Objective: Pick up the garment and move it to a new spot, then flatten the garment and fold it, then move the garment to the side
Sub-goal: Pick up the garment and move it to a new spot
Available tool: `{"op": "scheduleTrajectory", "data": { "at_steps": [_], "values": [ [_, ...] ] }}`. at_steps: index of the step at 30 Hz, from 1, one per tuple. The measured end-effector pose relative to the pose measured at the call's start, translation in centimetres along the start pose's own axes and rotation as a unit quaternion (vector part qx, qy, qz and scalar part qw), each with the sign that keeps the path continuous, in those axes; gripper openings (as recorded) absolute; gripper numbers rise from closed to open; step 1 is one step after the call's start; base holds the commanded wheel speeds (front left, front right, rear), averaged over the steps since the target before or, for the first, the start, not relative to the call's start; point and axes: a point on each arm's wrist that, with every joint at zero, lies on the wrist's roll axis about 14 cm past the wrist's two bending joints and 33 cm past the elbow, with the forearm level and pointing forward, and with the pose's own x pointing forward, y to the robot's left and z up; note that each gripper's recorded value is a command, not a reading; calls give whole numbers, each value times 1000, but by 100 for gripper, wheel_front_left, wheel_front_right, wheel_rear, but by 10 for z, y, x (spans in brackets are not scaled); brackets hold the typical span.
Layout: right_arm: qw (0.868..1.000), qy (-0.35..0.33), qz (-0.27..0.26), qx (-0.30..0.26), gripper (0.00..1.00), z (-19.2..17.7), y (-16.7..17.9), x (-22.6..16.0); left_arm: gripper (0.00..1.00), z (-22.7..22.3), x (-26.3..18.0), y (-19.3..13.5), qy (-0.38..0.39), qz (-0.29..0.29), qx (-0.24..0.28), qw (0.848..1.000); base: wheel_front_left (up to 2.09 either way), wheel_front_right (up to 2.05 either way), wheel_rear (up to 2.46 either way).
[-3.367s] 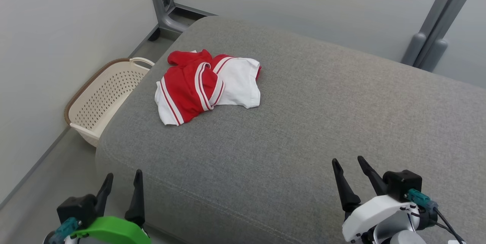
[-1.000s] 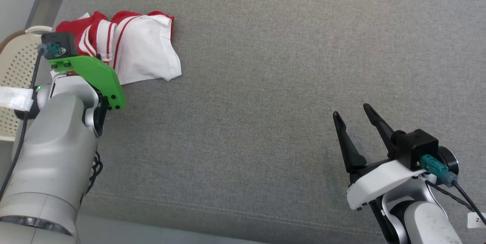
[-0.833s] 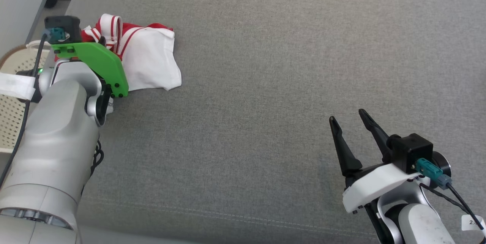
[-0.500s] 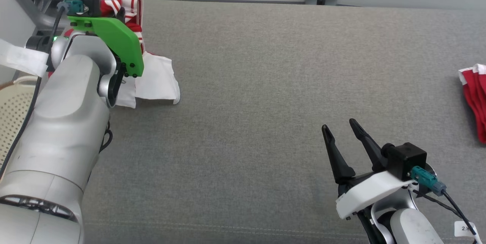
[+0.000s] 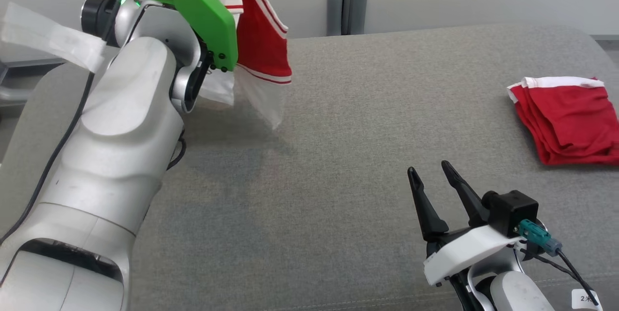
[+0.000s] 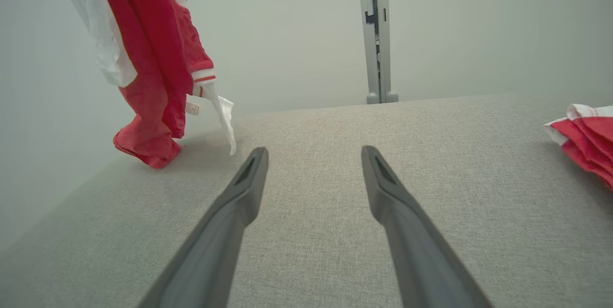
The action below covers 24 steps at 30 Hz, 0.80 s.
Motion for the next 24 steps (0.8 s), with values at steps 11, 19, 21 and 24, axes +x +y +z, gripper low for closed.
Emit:
{"op": "scheduleTrajectory", "data": {
  "at_steps": [11, 19, 21, 24],
  "values": [
    [999, -23, -42, -7, 100, 16, -24, -17, 0, 12, 17, -102, -14, -109, -2, 994, 0, 0, 0],
    [997, -22, -73, -10, 100, 14, -45, -22, 0, -25, 26, -158, 17, -177, -26, 984, 0, 0, 0],
    [996, -20, -81, -10, 100, 12, -49, -23, 0, -33, 28, -170, 20, -192, -29, 981, 0, 0, 0],
    [996, -18, -88, -12, 100, 11, -55, -24, 0, -43, 29, -186, 20, -212, -30, 977, 0, 0, 0]
  ]
}}
